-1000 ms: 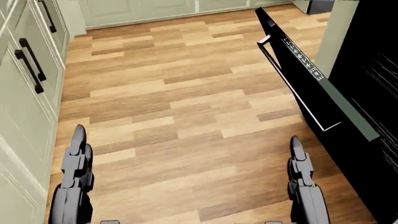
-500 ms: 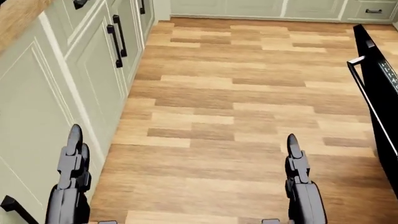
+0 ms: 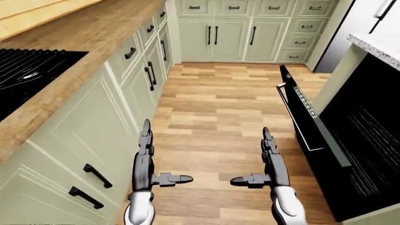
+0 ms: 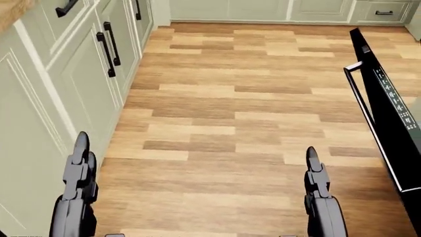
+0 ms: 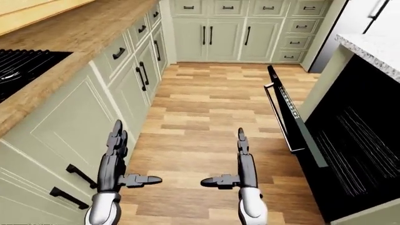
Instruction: Close the dishwasher door
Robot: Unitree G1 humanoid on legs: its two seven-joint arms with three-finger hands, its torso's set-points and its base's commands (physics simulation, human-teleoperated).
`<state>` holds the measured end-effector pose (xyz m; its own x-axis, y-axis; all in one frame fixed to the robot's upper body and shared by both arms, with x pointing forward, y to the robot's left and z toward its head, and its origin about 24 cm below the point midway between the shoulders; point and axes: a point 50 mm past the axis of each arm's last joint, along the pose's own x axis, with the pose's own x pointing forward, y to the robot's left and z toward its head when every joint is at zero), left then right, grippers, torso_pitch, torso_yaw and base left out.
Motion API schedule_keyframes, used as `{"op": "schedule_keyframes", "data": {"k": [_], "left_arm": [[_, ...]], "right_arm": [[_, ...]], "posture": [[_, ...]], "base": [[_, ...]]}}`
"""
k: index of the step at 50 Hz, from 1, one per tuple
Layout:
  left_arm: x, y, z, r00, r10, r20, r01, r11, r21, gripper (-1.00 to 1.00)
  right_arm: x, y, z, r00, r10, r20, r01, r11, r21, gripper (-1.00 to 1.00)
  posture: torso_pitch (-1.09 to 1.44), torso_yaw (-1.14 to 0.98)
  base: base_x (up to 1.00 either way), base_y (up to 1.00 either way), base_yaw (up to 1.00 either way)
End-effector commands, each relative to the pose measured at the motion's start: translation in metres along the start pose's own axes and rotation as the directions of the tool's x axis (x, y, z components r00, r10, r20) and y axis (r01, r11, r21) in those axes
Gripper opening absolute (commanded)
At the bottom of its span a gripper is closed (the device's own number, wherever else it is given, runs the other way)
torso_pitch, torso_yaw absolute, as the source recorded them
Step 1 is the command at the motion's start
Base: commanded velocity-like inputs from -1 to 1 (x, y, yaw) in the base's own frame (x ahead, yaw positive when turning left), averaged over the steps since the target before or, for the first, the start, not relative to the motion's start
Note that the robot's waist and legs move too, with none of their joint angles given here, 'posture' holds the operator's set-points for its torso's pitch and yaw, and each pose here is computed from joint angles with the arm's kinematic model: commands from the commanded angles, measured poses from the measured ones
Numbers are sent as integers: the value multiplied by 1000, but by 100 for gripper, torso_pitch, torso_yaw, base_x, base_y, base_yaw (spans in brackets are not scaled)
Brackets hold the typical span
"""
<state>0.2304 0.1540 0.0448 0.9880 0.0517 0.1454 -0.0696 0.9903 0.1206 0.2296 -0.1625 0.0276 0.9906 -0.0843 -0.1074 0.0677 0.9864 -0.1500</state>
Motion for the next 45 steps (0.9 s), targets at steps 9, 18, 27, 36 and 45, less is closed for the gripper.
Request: {"op": "schedule_keyframes", "data": {"k": [9, 18, 27, 36, 45], "left_arm": [[7, 8, 18, 995, 30, 98, -30, 1000, -5, 100], [8, 5, 16, 995, 27, 95, -27, 1000, 1, 100], [10, 6, 14, 995, 29, 93, -29, 1000, 5, 100], [10, 11, 18, 994, 44, 99, -44, 999, -4, 100], [9, 10, 19, 994, 41, 101, -41, 999, -2, 100]], "right_arm": [[4, 5, 18, 995, 20, 99, -21, 1000, 10, 100], [3, 3, 18, 995, 19, 99, -20, 1000, 15, 100], [4, 3, 17, 995, 21, 97, -22, 1000, 15, 100], [2, 1, 18, 995, 14, 99, -16, 1000, 14, 100], [2, 2, 18, 995, 14, 97, -16, 1000, 15, 100]], "posture": [[0, 0], [0, 0], [0, 0], [0, 0], [0, 0]], "base": [[0, -5, 0], [0, -9, 0], [0, -9, 0], [0, -9, 0], [0, -16, 0]]}}
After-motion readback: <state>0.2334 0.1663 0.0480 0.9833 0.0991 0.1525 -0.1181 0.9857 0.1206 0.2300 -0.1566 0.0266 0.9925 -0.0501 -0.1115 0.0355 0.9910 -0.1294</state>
